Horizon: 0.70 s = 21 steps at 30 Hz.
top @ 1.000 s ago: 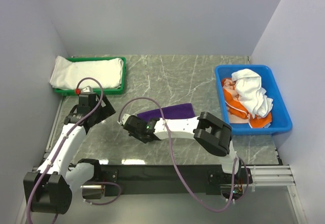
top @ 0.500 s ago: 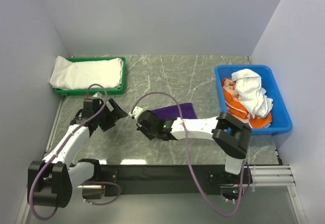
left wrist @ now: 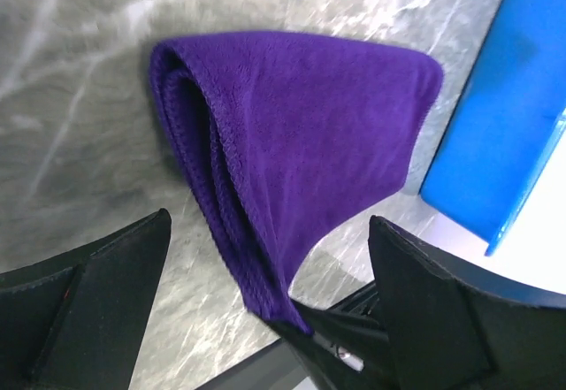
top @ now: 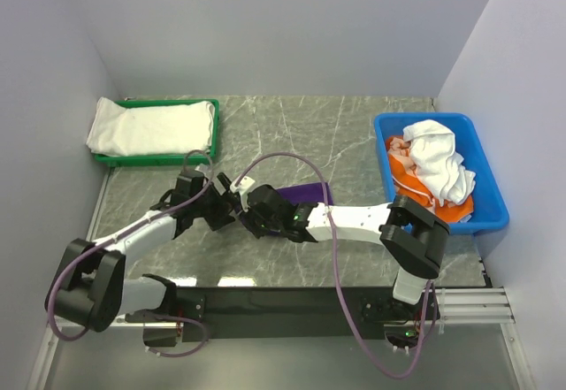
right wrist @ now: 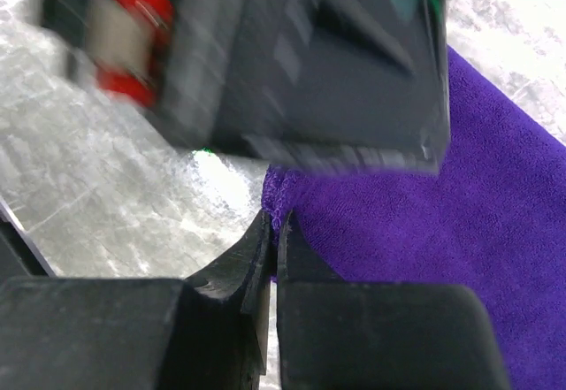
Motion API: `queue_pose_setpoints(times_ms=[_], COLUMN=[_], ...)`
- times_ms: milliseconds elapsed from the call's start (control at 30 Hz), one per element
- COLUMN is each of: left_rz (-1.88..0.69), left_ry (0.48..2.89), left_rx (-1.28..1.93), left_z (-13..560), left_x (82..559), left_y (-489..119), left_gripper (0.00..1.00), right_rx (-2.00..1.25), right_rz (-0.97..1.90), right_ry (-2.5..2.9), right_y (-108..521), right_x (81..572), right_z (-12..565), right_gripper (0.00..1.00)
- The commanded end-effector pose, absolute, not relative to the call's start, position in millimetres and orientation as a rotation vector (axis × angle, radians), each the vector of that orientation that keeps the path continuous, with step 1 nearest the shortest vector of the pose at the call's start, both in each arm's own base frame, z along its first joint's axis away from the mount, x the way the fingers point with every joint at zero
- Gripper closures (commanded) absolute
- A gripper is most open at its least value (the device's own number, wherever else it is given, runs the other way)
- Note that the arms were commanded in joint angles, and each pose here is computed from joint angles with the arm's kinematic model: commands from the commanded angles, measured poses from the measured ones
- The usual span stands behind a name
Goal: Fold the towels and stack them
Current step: Neatly place the folded towel into the bin
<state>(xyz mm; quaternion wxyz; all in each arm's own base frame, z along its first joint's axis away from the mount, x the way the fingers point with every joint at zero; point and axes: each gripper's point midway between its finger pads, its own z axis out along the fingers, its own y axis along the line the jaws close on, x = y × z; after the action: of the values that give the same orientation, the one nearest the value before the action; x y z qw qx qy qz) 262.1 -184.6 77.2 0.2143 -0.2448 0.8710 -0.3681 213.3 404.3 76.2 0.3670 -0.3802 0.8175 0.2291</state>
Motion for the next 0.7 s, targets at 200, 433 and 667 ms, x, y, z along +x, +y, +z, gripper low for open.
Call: queue_pose_setpoints(times_ms=[200,433,667], left_rz=[-0.995,-0.968,-0.844], left_ry=[2.391,2.404,2.425], left_rx=[-0.875,-0.882,-0.765], left_z=[42,28,41], left_x=[257,264,279], left_y=[-191,-192,-185], left_gripper=[0.05,0.4,0.9], right_rx=[-0.91,-0.912,-0.884], right_rz=[0.677,0.689,0.701], right_ry=[2.052,2.059,2.039], right_y=[419,420,414], right_x=[216,214,212], right_z=[90,86,99], right_gripper=[1.0,1.0,0.34])
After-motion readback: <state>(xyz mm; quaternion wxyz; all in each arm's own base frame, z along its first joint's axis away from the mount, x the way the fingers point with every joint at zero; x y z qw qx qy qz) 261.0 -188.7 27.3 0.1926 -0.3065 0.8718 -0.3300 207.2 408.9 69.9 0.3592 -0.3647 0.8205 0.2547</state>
